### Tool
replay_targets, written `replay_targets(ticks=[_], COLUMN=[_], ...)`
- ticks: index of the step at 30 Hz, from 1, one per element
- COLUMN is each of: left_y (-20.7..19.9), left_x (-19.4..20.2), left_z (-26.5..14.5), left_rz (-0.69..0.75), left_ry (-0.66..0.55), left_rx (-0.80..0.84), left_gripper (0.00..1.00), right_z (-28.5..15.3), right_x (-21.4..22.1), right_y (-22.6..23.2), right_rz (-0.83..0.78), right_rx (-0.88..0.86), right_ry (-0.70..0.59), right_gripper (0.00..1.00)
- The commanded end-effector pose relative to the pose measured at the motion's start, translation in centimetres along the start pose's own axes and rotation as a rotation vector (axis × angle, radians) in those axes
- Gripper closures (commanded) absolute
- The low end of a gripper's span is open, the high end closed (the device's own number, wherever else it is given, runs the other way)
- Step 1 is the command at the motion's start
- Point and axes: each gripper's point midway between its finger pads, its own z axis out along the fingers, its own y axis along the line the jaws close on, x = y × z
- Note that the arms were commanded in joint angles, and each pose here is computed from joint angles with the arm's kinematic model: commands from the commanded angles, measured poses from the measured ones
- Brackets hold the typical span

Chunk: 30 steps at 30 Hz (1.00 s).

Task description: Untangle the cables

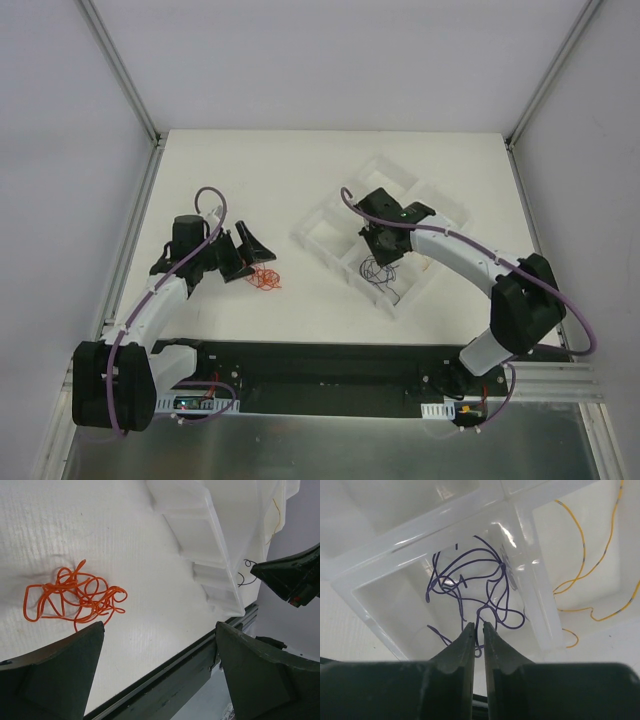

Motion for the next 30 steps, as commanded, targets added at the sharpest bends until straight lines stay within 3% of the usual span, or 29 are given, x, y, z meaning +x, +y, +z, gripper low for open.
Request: replay_targets(ticks=[1,3,6,10,14,19,21,23,26,30], left_y=[2.2,3.8,5.3,6.2,6.8,7.9,7.7,7.5,6.8,4.9], left_x=[-0.3,-0.9,-1.4,-1.8,-2.4,-2.1,-1.4,-0.9,-0.7,-0.5], left_z=[0.0,0.0,0.0,0.5,0.9,1.8,2.3,2.5,2.0,0.8], left_rz=[0.0,-0.025,-0.039,-0.032,-0.018,-0.037,-0.039,-0.039,-0.008,0.044], left_ry=[-0.031,-0.051,-0.057,-0.048,-0.06,-0.025,0.022,0.05,0.04,0.003], left_rx=[-0.117,-0.215,-0.302,-0.355,-0.404,-0.442,-0.409,-0.39,-0.357,-0.282], left_gripper=[0.07,0.07,0.12,0.22,0.26,0.31,0.45,0.65,0.79,0.89], right_z=[-2.6,-4.2,-6.1,-8.6,-10.1,-10.7,-10.9,-10.4,-9.4,-7.0], right_x=[-0.7,-0.6,-0.6,-1.2,-2.8,-5.1,-6.7,-7.6,-8.8,-9.7], right_y=[-0.1,-0.2,-0.6,-0.4,1.9,9.5,12.8,15.5,18.5,22.2], right_rz=[0.008,0.007,0.014,0.03,0.045,0.069,0.07,0.061,0.04,0.023], right_rx=[0.024,0.021,0.033,0.005,-0.108,-0.432,-0.557,-0.636,-0.701,-0.74], right_ry=[-0.074,-0.113,-0.163,-0.232,-0.314,-0.372,-0.409,-0.403,-0.382,-0.334], right_gripper=[0.73,0.55,0.46,0.44,0.43,0.42,0.41,0.39,0.35,0.31])
